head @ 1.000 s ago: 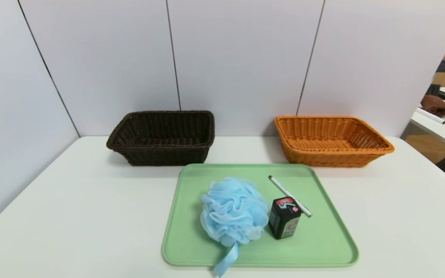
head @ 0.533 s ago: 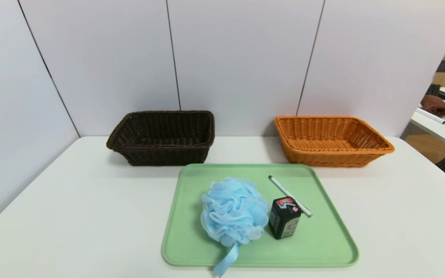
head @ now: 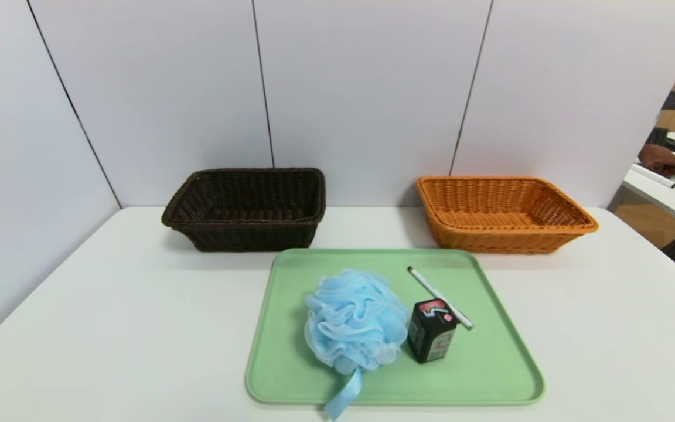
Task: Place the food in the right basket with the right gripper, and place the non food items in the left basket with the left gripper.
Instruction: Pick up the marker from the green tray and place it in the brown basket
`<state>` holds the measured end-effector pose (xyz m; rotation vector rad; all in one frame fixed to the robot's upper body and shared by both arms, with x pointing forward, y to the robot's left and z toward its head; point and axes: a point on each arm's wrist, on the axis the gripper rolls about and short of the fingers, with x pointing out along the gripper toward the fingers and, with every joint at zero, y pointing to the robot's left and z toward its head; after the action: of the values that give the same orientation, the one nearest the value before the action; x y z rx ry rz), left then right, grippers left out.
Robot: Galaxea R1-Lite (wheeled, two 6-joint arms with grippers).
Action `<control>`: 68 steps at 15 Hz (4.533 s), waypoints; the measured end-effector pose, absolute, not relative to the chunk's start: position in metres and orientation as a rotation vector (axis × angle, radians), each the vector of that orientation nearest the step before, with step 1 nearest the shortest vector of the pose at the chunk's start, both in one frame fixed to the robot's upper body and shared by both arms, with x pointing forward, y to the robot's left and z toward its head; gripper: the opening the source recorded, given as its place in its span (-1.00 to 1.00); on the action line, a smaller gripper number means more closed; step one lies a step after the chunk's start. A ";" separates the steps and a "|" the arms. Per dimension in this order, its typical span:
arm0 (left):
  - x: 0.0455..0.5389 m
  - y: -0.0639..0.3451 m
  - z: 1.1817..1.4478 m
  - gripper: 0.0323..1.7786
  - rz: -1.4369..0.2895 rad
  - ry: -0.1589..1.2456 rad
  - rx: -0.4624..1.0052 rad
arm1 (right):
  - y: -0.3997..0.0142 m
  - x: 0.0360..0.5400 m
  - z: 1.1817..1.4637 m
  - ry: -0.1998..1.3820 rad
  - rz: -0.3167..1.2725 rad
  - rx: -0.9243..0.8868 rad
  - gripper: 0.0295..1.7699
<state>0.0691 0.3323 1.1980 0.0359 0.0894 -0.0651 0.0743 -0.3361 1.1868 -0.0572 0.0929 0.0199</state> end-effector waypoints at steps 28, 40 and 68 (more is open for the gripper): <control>0.279 0.303 1.339 0.90 -0.408 0.623 -0.050 | -0.305 0.257 1.328 0.652 0.271 -0.080 0.92; 0.275 0.280 1.321 0.90 -0.521 0.704 -0.012 | -0.235 0.348 1.293 0.709 0.442 -0.166 0.92; 0.271 0.281 1.314 0.90 -0.519 0.724 -0.015 | -0.173 0.415 1.256 1.051 0.351 -0.373 0.92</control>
<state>0.2706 0.2809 1.3137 -0.0153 0.7237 -0.5191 0.4154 -0.1734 1.2556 -0.3734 1.0509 0.3511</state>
